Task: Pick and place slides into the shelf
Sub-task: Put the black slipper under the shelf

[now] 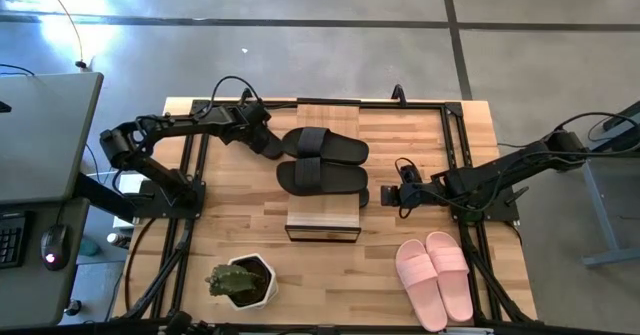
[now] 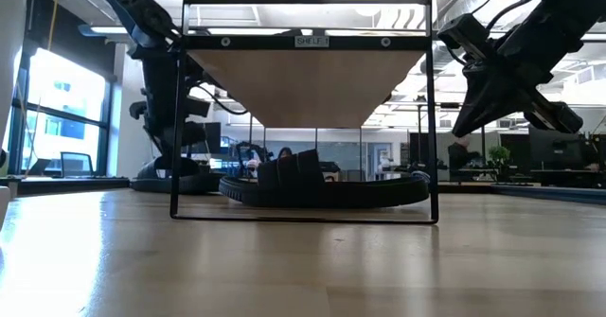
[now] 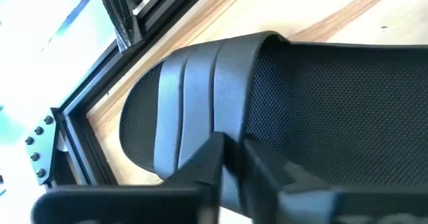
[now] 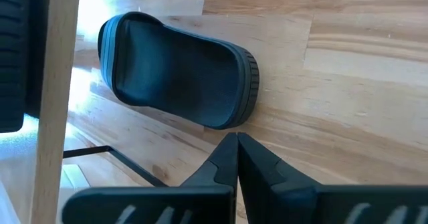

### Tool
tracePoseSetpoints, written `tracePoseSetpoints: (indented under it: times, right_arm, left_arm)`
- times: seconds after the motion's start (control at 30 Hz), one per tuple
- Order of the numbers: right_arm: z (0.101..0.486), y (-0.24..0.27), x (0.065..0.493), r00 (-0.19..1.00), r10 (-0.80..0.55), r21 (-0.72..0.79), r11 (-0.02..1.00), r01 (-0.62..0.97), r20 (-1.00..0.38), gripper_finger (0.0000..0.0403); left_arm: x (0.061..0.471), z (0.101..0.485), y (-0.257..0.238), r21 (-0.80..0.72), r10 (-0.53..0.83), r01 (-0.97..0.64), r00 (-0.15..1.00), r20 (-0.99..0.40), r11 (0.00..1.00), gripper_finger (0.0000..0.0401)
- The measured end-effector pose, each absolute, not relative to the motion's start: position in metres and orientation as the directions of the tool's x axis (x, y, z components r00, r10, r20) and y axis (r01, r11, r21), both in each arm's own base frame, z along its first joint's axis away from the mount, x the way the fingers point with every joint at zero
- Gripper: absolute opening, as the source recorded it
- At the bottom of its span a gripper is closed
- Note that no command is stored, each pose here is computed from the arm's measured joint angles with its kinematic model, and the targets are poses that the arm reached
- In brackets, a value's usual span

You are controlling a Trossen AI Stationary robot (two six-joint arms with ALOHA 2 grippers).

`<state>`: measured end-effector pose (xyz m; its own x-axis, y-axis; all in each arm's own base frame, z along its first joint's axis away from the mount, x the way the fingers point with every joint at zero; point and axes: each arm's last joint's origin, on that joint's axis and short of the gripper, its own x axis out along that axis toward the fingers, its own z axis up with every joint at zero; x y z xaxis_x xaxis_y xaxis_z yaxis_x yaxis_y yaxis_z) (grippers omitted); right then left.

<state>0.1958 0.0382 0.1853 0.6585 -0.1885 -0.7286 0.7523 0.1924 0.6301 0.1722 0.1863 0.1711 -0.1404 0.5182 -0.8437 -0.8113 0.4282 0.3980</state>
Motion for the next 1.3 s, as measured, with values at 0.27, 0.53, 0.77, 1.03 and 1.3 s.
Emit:
tracePoseSetpoints:
  times: [0.27,0.53,0.77,1.03,1.3]
  right_arm:
    - [0.185,0.038,0.196,0.658,-0.190,0.629,0.195,0.752,-0.728,0.0000]
    - [0.185,0.038,0.196,0.658,-0.190,0.629,0.195,0.752,-0.728,0.0000]
    - [0.186,0.038,0.196,0.659,-0.207,0.625,0.210,0.752,-0.723,0.0000]
    - [0.188,0.038,0.199,0.690,-0.219,0.653,0.222,0.724,-0.690,0.0000]
    - [0.212,0.034,0.192,0.778,-0.278,0.719,0.301,0.627,-0.563,0.0000]
  left_arm:
    - [0.172,0.172,0.186,0.397,0.521,-0.816,-0.141,-0.842,0.420,0.0014]
    - [0.164,0.193,0.178,0.355,0.519,-0.846,-0.112,-0.847,0.398,0.0004]
    - [0.152,0.233,0.166,0.300,0.573,-0.886,-0.049,-0.818,0.353,0.0002]
    - [0.137,0.284,0.153,0.279,0.662,-0.916,-0.019,-0.749,0.289,0.0001]
    - [0.129,0.323,0.146,0.258,0.689,-0.925,0.004,-0.725,0.278,0.0000]
